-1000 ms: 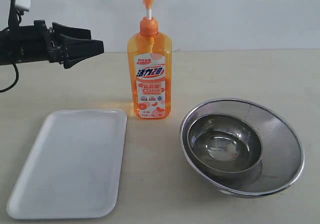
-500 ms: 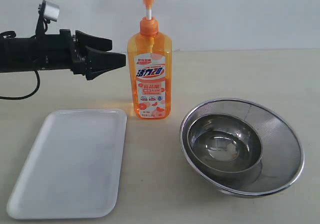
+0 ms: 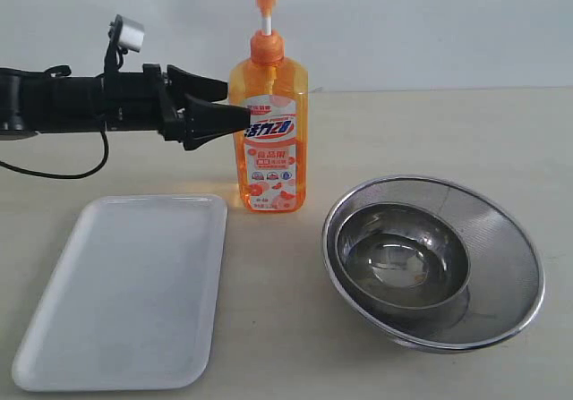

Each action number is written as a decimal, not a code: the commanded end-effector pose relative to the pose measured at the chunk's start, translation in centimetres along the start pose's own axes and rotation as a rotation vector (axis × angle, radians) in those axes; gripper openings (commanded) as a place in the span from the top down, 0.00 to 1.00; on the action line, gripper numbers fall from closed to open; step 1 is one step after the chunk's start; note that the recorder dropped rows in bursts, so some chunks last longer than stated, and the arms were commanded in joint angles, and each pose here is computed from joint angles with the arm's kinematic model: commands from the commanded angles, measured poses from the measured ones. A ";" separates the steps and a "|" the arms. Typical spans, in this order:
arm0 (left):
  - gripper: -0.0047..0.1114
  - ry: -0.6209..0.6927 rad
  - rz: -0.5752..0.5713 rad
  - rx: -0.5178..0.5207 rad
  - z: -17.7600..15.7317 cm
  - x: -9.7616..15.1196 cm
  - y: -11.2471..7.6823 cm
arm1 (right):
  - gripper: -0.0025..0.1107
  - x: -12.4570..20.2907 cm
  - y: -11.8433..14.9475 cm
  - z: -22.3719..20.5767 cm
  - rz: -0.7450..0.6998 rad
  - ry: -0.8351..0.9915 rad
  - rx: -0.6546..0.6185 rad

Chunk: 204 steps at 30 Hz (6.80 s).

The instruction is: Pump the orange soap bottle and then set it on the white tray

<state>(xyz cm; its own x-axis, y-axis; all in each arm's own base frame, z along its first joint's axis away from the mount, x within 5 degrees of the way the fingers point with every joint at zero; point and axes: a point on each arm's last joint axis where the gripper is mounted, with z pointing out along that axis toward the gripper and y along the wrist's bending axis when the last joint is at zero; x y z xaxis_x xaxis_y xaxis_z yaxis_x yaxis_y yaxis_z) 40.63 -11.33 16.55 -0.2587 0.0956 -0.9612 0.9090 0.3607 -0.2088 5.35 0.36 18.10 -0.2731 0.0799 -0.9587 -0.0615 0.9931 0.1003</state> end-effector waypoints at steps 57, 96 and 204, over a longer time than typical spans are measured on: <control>0.01 0.026 0.031 0.018 3.1 0.1 -0.3 | 0.98 -0.2 0.0 0.0 -0.004 -0.018 0.003; 0.01 0.026 0.058 0.059 5.6 0.4 -0.1 | 0.98 -0.1 0.0 0.0 -0.004 -0.011 0.004; 0.92 0.068 0.070 -0.028 4.8 -1.2 -1.3 | 0.98 -0.1 0.0 0.0 -0.004 -0.012 0.004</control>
<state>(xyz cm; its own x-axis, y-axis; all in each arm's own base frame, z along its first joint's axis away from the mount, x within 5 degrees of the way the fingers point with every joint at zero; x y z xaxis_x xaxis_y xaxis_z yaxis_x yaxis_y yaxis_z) 41.59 -16.13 16.28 -0.2230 0.2270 -0.9480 0.9114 0.3937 -0.1201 5.35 0.36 18.10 -0.2731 0.0799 -0.9587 -0.0615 0.9931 0.1003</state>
